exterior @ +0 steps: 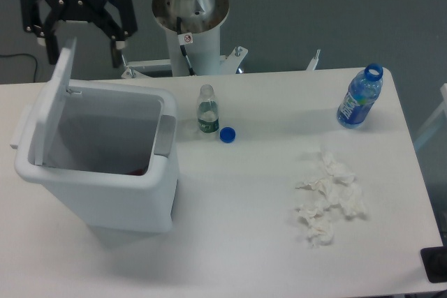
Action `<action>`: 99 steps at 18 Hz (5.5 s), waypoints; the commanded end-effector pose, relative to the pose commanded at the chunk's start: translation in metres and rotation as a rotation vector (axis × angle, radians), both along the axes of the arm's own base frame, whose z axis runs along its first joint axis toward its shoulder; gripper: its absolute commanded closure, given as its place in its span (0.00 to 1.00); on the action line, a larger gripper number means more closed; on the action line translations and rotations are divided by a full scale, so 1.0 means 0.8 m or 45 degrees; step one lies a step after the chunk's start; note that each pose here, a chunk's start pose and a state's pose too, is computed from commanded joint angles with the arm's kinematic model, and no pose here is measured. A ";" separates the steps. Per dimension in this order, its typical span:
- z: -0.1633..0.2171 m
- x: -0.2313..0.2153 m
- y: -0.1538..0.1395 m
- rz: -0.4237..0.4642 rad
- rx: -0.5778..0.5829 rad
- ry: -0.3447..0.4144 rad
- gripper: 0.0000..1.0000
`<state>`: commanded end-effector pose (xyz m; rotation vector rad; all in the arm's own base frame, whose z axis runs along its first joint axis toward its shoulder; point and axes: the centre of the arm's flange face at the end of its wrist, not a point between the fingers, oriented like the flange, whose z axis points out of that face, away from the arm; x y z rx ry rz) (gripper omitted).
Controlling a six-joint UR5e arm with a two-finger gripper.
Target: Close the trash can
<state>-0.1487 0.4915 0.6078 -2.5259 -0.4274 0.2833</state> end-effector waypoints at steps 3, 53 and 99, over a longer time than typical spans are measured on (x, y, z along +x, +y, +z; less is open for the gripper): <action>-0.003 -0.019 -0.006 0.029 -0.010 0.001 0.00; -0.115 -0.103 0.029 0.068 -0.226 0.000 0.00; -0.097 -0.189 -0.010 -0.037 -0.292 0.124 0.00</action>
